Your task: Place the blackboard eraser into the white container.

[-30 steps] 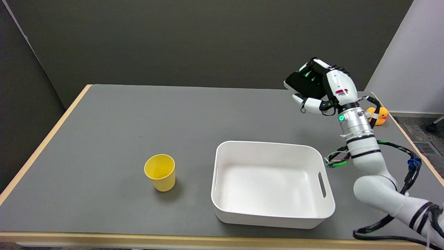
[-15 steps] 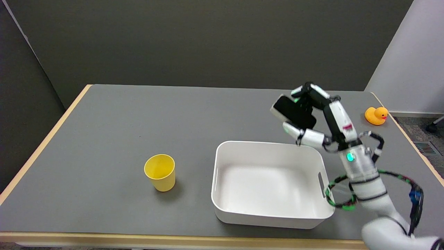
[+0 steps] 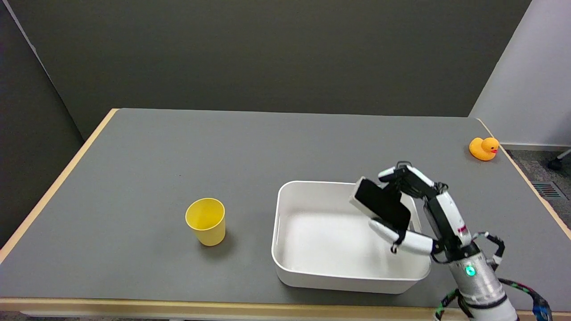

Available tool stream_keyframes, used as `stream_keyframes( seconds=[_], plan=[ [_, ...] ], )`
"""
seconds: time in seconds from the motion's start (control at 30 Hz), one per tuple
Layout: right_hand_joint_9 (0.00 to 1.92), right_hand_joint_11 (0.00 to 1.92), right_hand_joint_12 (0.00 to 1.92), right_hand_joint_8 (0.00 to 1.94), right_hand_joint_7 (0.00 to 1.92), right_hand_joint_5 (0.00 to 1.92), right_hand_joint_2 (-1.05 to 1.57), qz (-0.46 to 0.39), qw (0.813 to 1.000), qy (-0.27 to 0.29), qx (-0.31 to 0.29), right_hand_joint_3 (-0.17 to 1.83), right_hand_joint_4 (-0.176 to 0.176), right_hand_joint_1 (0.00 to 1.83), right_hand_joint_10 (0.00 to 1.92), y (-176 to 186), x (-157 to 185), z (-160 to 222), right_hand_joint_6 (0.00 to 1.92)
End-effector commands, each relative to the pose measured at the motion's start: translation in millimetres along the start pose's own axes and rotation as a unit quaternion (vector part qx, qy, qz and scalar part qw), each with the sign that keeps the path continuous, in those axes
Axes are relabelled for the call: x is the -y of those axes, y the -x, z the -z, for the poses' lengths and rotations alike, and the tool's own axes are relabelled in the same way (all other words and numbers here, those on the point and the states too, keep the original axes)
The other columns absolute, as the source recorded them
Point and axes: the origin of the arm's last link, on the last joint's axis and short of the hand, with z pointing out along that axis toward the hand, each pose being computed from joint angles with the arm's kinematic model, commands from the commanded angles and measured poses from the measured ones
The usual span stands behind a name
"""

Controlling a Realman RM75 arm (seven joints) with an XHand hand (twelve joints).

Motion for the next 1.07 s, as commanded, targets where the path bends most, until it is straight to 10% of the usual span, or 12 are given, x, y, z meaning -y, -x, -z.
stream_keyframes(
  seconds=[0.03, 0.1, 0.3, 0.4, 0.53, 0.8, 0.93, 1.07],
  plan=[
    [0.81, 0.56, 1.92, 1.41, 0.75, 0.40, 1.07, -0.070, 0.997, -0.008, 0.034, 0.34, -0.111, 1.32, 1.65, 6, 0, 23, 0.97],
    [0.76, 0.35, 1.91, 0.91, 0.68, 0.36, 0.79, -0.070, 0.996, -0.012, 0.045, 0.92, -0.103, 1.04, 1.43, 7, -2, 10, 0.78],
    [0.09, 0.07, 1.27, 0.35, 0.12, 0.12, 0.63, -0.065, 0.995, -0.015, 0.068, 0.92, -0.057, 0.60, 0.80, 5, -6, -15, 0.38],
    [0.00, 0.00, 1.23, 0.28, 0.04, 0.10, 0.64, -0.066, 0.996, -0.020, 0.052, 0.83, -0.055, 0.60, 0.66, -1, -6, -19, 0.32],
    [0.00, 0.00, 0.96, 0.00, 0.00, 0.04, 0.59, -0.070, 0.997, -0.024, 0.025, 0.89, -0.052, 0.56, 0.02, -8, -6, -21, 0.22],
    [0.00, 0.00, 0.83, 0.00, 0.00, 0.00, 0.63, -0.084, 0.981, -0.058, -0.164, 0.76, -0.047, 0.53, 0.00, -50, -2, -23, 0.25],
    [0.00, 0.00, 0.73, 0.02, 0.00, 0.03, 0.65, -0.076, 0.940, -0.080, -0.323, 0.84, -0.041, 0.45, 0.00, -96, -2, -29, 0.23],
    [0.00, 0.00, 0.72, 0.15, 0.00, 0.05, 0.72, -0.039, 0.928, -0.089, -0.358, 0.77, -0.036, 0.45, 0.13, -131, -11, -41, 0.28]
  ],
)
